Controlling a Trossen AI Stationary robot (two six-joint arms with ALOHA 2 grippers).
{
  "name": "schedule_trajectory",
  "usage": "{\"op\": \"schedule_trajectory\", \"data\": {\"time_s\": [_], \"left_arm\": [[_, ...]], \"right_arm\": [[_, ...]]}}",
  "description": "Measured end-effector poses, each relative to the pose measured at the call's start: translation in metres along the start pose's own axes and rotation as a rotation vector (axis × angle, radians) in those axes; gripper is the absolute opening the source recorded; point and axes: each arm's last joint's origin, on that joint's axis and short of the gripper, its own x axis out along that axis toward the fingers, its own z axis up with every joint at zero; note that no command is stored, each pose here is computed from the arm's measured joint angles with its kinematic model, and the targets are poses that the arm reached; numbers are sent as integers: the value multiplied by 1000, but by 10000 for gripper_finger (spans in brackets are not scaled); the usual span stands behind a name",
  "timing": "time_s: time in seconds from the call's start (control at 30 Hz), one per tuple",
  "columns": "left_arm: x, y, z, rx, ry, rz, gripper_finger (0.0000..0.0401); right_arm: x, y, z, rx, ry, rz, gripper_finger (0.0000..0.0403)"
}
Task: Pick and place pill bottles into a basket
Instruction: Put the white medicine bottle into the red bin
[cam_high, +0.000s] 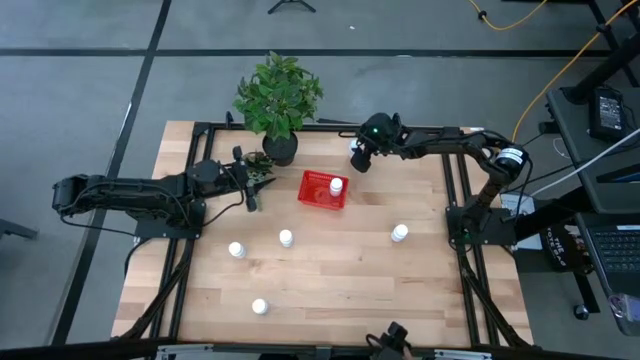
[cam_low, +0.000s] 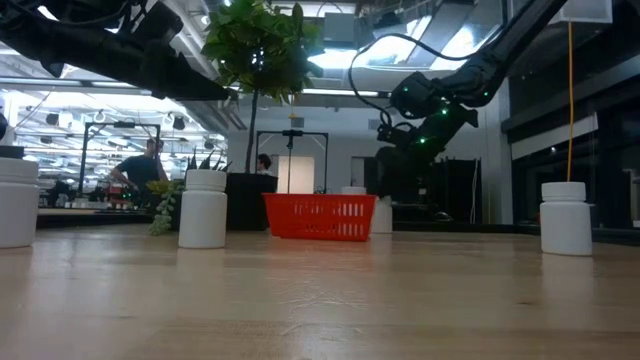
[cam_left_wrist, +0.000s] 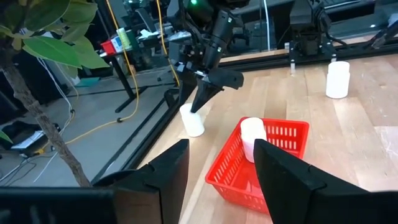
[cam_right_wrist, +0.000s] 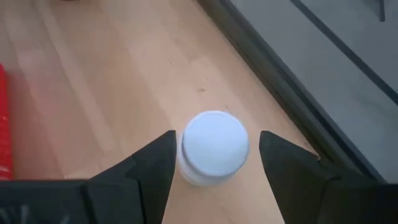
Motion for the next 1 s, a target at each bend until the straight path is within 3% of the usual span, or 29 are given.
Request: {"op": "schedule_trajectory", "data": {"time_s": [0.77, 1.0], "left_arm": [[0, 0, 0, -15, 4, 3, 171], [0, 1, 0, -15, 8, 21, 171]], "right_arm": [[11, -7, -4, 19, -13, 29, 231], [11, -7, -4, 19, -12, 29, 187]]}}
